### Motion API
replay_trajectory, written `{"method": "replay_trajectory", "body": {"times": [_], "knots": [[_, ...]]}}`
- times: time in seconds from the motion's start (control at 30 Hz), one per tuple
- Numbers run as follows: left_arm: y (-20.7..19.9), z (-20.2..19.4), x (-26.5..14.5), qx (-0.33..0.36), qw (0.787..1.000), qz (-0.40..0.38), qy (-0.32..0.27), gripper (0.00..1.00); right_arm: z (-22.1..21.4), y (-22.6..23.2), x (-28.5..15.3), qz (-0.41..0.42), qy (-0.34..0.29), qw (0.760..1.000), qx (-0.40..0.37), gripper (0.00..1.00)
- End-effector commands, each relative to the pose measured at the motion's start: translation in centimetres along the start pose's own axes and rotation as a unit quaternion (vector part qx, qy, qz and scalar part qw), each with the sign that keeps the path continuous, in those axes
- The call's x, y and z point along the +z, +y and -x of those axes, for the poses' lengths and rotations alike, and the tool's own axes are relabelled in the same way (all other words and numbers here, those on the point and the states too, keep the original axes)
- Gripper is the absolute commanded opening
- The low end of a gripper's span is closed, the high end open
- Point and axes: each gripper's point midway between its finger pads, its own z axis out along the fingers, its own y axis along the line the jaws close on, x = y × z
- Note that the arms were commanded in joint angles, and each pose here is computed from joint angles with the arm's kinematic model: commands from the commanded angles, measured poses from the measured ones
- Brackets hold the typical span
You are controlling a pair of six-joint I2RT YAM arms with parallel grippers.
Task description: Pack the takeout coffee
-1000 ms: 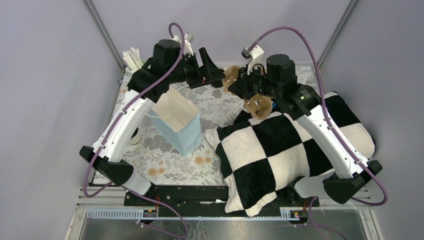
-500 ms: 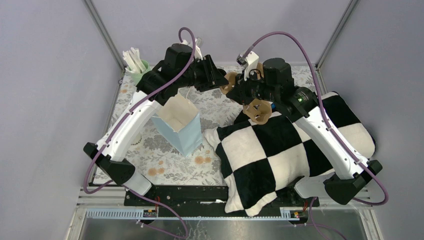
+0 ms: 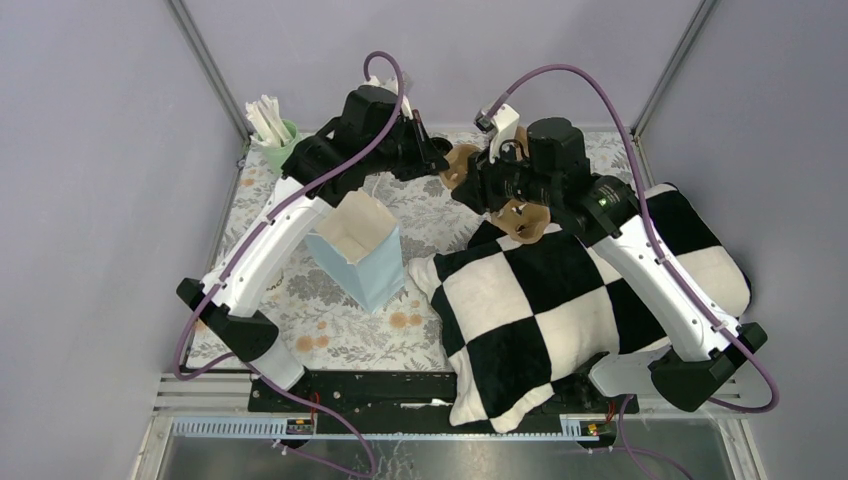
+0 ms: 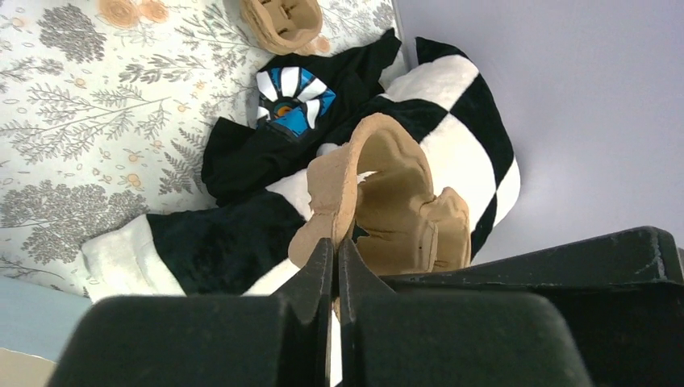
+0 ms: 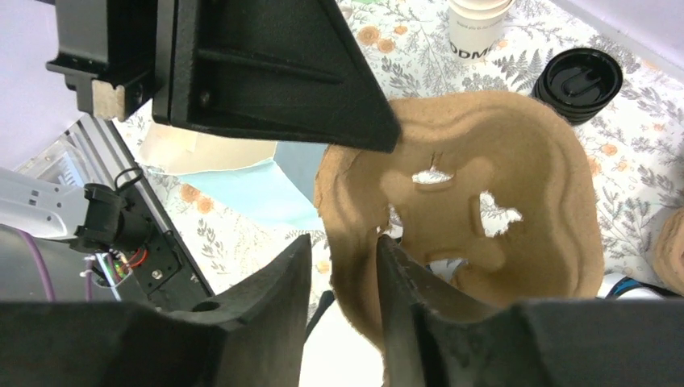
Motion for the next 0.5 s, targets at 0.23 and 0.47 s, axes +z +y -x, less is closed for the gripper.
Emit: {"method": "replay_trajectory", "body": {"times": [0.23,0.47], "knots": [[-2.2,6.5,-6.2,0.036,0.981,-0.035,-0.187,0.0,4.0,-0.8,-6.7,-0.12,-0.052,0.983,0.126,0.92],[-1.7,8.3,-8.7,0.052,0.969,-0.018,-0.243,0.0,2.8,-4.3,-11.0,-0.172,-0.074,0.953,0.236,0.98]]}}
